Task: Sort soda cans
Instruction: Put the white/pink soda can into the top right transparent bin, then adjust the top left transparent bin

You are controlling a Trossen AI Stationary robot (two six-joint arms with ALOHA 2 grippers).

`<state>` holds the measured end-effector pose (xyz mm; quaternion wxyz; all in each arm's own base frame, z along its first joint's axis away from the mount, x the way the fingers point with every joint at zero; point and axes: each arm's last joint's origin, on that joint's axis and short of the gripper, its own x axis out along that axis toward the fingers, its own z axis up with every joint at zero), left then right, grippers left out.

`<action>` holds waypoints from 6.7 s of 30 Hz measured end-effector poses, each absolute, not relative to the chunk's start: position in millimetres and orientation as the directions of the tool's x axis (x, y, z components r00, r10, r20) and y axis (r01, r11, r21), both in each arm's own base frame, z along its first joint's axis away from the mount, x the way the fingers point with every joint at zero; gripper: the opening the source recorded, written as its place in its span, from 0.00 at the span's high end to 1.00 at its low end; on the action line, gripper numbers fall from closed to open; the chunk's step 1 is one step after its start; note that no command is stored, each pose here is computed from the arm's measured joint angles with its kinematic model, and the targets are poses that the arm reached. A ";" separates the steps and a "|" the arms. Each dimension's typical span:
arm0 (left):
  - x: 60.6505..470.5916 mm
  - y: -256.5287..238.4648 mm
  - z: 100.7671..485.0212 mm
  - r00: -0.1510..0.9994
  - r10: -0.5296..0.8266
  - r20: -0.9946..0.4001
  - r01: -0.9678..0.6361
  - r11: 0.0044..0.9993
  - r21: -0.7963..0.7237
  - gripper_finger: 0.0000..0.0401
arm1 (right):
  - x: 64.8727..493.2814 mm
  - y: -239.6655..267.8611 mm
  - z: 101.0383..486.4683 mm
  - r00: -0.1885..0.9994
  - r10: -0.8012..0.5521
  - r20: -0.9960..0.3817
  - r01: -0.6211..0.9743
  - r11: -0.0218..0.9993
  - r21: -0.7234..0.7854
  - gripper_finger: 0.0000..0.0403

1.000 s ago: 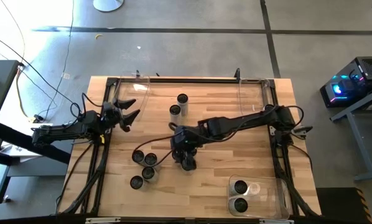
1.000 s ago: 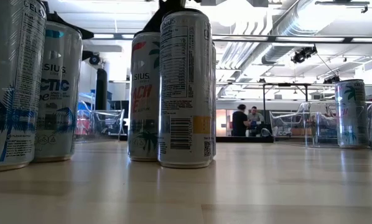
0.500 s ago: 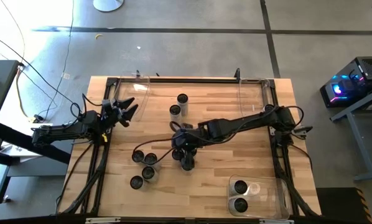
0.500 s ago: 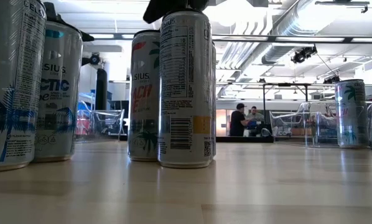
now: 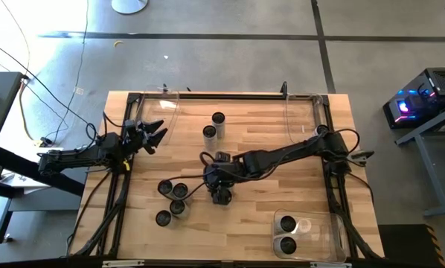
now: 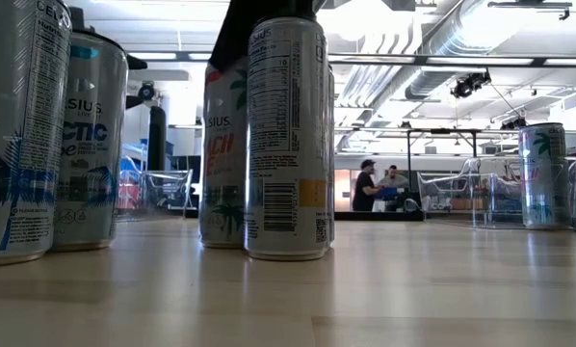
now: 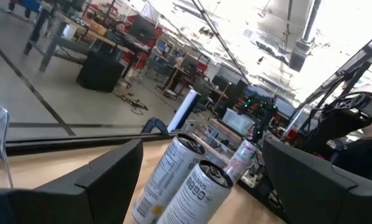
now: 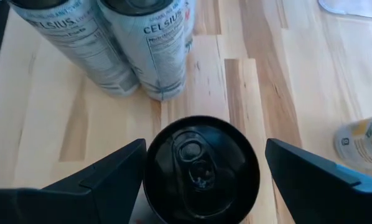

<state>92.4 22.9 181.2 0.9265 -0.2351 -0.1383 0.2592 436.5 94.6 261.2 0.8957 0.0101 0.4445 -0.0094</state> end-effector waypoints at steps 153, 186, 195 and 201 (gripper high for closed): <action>78.8 16.3 255.9 0.907 0.375 -0.189 -0.399 0.911 -0.106 0.20 | 196.4 -3.8 293.8 0.717 -0.548 -0.431 0.656 0.739 0.154 0.23; 189.5 107.2 236.4 -0.017 0.244 -0.970 -0.355 0.905 0.234 0.58 | 226.1 81.7 254.0 0.909 -0.368 -0.195 0.405 0.890 0.211 0.23; 195.6 112.9 235.3 0.070 0.221 -0.973 -0.395 0.902 0.176 0.82 | 227.4 82.2 254.8 0.912 -0.369 -0.181 0.404 0.888 0.222 0.23; 195.1 112.7 235.5 0.065 0.223 -0.973 -0.388 0.904 0.181 0.95 | 227.5 82.2 255.2 0.912 -0.369 -0.179 0.403 0.887 0.224 0.23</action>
